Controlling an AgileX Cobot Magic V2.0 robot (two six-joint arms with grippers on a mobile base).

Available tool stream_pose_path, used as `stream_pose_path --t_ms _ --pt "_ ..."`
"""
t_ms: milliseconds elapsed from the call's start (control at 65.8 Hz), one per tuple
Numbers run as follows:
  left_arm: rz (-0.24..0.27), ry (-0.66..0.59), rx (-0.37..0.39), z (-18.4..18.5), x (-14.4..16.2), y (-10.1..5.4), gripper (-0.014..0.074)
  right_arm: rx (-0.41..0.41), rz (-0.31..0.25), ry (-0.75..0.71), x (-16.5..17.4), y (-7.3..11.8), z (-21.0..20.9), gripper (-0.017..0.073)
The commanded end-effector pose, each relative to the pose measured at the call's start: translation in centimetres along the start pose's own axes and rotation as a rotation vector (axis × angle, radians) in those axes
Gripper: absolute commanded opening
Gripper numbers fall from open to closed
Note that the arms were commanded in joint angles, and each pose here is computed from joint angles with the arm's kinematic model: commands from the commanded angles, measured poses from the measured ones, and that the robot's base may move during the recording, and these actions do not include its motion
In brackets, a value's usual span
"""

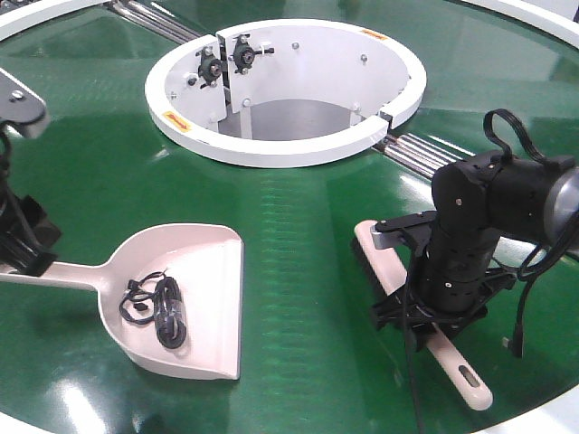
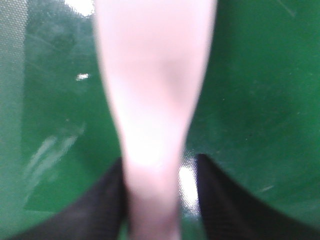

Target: Clean and inspect green conveyor with broom and dustpan

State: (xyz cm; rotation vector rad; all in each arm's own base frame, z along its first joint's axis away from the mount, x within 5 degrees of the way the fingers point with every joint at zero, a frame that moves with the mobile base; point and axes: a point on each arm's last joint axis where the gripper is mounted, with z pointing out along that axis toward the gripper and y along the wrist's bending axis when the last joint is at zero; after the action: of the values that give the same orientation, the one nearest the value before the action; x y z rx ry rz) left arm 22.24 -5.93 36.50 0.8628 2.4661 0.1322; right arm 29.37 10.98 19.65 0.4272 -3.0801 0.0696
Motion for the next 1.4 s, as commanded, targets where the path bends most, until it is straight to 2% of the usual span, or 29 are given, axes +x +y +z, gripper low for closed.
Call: stream_pose_path --t_ms 0,91,167,273,410,547,608,684,790,896,1033,1170,1230,1322,1382 --pt "-0.040 -0.126 -0.042 -2.6 -0.2 0.1 0.0365 0.000 0.002 -0.076 0.0 -0.3 -2.1 0.0479" --pt "-0.063 -0.172 -0.058 -3.9 0.3 0.0 0.0365 -0.001 0.003 -0.100 0.3 -0.4 -2.8 0.0561" --pt "-0.091 -0.222 -0.075 -5.1 0.6 0.0 0.0365 -0.007 0.006 -0.143 0.6 -0.4 -3.9 0.0595" --pt "-0.106 -0.311 -0.105 -7.3 1.5 -0.2 0.0365 -0.016 0.006 -0.258 1.5 -0.6 -6.6 0.0599" --pt "-0.185 -0.478 -0.132 -10.4 2.5 -0.6 0.0365 -0.035 0.008 -0.472 3.6 -1.0 -11.1 0.0582" --pt "-0.211 -0.672 -0.144 -13.5 4.1 -1.4 0.0365 -0.060 0.013 -0.700 7.0 -1.4 -15.8 0.0574" --pt "-0.214 -0.754 -0.162 -14.5 5.1 -1.8 0.0365 -0.054 -0.002 -0.799 8.9 -1.7 -17.8 0.0572" --pt "-0.215 -0.822 -0.184 -15.1 6.5 -2.4 0.0365 -0.036 -0.027 -0.913 11.4 -2.0 -19.8 0.0567" --pt "-0.216 -0.912 -0.213 -15.2 8.7 -3.3 0.0365 -0.036 -0.028 -1.084 14.8 -2.4 -21.4 0.0564" --pt "-0.216 -0.960 -0.229 -13.9 10.8 -4.3 0.0365 -0.043 -0.028 -1.243 17.9 -2.6 -21.0 0.0564" --pt "-0.222 -1.010 -0.235 -11.5 13.3 -5.6 0.0365 -0.048 -0.034 -1.400 21.6 -2.8 -18.4 0.0564" --pt "-0.242 -1.037 -0.210 -9.4 16.1 -7.1 0.0365 -0.018 -0.071 -1.477 24.9 -2.9 -15.0 0.0564" --pt "-0.255 -1.080 -0.200 -9.0 17.4 -7.8 0.0365 -0.020 -0.068 -1.536 26.5 -3.0 -13.7 0.0564" --pt "-0.262 -1.147 -0.209 -8.2 18.8 -8.5 0.0365 -0.025 -0.065 -1.641 27.9 -3.0 -11.5 0.0564" --pt "-0.257 -1.149 -0.224 -6.8 19.2 -8.7 0.0365 -0.027 -0.067 -1.691 28.0 -2.9 -10.0 0.0564"
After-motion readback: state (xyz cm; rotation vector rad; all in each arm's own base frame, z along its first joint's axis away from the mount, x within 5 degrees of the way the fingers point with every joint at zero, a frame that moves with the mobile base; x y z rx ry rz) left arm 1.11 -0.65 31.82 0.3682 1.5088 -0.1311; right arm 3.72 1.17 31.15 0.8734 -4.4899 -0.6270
